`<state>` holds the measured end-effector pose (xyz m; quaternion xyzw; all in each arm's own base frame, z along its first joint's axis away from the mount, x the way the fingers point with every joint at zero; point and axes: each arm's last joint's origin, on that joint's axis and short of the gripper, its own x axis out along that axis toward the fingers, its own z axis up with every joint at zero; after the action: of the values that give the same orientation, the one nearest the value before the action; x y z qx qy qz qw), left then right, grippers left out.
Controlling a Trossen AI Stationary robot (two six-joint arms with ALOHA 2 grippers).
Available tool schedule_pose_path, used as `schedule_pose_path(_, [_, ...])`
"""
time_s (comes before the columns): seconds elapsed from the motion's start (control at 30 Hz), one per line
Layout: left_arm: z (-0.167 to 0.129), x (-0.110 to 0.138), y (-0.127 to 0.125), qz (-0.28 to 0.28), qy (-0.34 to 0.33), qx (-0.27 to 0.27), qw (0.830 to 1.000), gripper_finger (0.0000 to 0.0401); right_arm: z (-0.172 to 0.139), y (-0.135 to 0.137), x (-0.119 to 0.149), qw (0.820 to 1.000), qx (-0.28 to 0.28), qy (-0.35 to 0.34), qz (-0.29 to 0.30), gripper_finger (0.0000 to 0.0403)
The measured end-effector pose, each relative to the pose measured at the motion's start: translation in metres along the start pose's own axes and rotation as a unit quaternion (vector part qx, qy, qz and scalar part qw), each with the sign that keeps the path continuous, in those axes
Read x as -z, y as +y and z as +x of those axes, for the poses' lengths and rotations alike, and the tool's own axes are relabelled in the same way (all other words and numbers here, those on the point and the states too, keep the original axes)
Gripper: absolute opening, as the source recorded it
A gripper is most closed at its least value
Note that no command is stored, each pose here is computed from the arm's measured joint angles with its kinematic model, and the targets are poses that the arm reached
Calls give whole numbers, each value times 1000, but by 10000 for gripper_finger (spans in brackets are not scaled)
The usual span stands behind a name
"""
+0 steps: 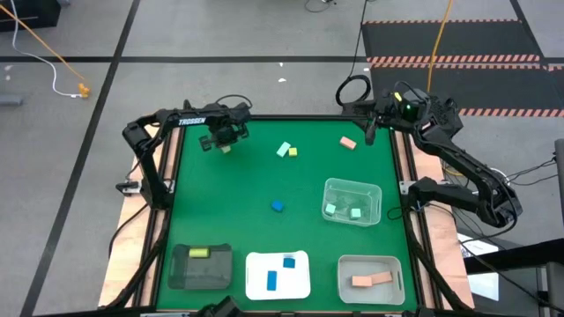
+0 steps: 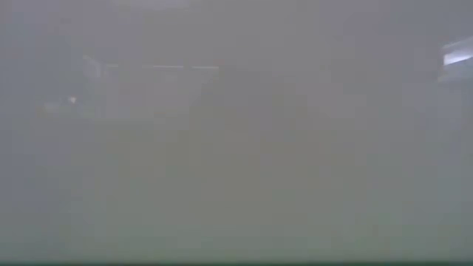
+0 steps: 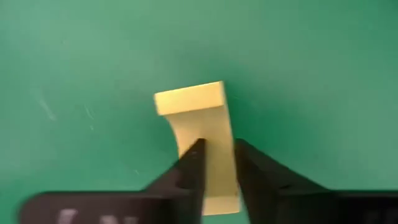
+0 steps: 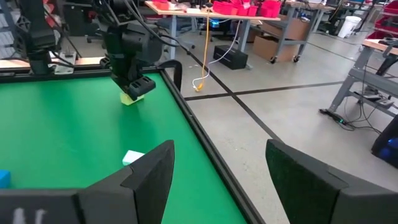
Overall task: Sort & place blocks by color
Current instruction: Put the left green block into the black bin
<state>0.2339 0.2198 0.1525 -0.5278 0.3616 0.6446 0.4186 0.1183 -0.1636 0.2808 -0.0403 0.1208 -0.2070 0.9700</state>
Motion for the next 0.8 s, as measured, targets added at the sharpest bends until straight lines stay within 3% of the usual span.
schedule_pose_path(0.13, [0, 2, -1, 26, 7, 4, 1000, 10, 0, 0, 0, 1000, 0, 0, 1, 244])
schedule_pose_path(0.3, [-1, 6, -1, 51, 11, 0, 999, 9, 0, 0, 0, 1000, 1, 1, 4, 244])
schedule_pose_path(0.47, [-2, 14, 1, 92, 21, -18, 995, 10, 0, 0, 0, 999, 1, 0, 44, 244])
schedule_pose_path(0.63, [-4, 18, 0, 102, 22, -15, 994, 32, 0, 0, 0, 998, 1, 1, 61, 244])
schedule_pose_path(0.8, [-5, 24, 5, 126, 46, -39, 990, 97, 0, 0, 1, 997, 0, 6, 72, 244])
